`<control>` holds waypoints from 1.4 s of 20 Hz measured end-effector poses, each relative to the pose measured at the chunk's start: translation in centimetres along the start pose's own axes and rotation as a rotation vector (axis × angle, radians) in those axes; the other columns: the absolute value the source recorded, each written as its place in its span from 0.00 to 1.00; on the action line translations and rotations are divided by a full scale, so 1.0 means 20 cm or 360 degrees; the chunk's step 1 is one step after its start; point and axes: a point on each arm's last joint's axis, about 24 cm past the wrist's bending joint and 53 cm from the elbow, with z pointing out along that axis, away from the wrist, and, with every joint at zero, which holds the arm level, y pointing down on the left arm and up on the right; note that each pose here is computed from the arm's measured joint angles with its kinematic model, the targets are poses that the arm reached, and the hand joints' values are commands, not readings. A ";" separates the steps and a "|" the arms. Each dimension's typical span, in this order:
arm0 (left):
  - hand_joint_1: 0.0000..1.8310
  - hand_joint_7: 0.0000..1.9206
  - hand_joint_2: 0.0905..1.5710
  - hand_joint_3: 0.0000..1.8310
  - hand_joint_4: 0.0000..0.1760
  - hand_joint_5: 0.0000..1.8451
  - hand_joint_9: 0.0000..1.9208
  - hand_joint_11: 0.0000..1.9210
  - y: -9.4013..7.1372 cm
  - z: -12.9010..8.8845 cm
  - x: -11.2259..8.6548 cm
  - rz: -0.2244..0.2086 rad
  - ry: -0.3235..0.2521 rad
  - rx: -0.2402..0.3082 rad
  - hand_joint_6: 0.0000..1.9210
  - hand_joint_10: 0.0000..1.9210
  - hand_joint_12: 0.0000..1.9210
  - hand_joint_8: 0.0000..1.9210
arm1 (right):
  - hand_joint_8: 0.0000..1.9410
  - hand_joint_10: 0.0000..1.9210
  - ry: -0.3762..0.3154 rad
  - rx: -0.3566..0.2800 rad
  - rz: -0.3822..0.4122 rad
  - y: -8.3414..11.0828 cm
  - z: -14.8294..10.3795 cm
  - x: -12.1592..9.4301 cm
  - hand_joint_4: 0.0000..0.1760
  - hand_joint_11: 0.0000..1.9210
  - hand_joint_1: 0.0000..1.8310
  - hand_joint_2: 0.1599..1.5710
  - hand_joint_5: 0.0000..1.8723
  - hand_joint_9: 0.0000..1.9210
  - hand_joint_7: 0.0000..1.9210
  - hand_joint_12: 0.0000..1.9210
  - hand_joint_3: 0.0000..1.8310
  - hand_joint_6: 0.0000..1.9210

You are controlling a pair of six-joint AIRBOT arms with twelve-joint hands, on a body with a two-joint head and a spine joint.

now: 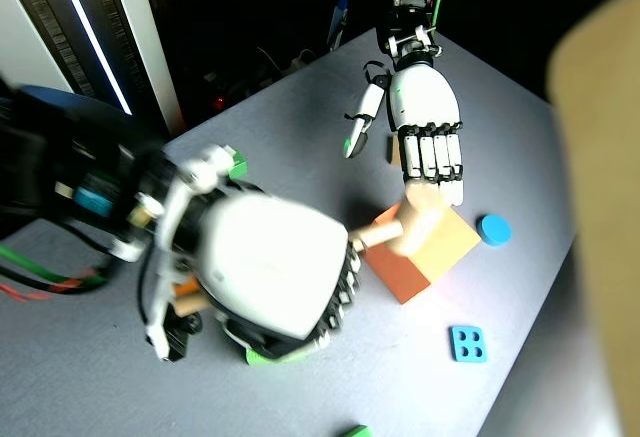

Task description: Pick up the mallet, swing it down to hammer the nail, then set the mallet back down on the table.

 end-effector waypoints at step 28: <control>0.00 0.03 0.75 0.00 0.00 0.05 0.03 0.02 -0.14 0.00 -0.29 0.0114 0.0014 0.0079 0.00 0.00 0.03 0.00 | 1.00 1.00 0.0313 -0.0429 -0.0324 0.26 0.14 0.70 0.00 0.74 0.34 0.88 0.50 0.68 0.60 1.00 0.00 1.00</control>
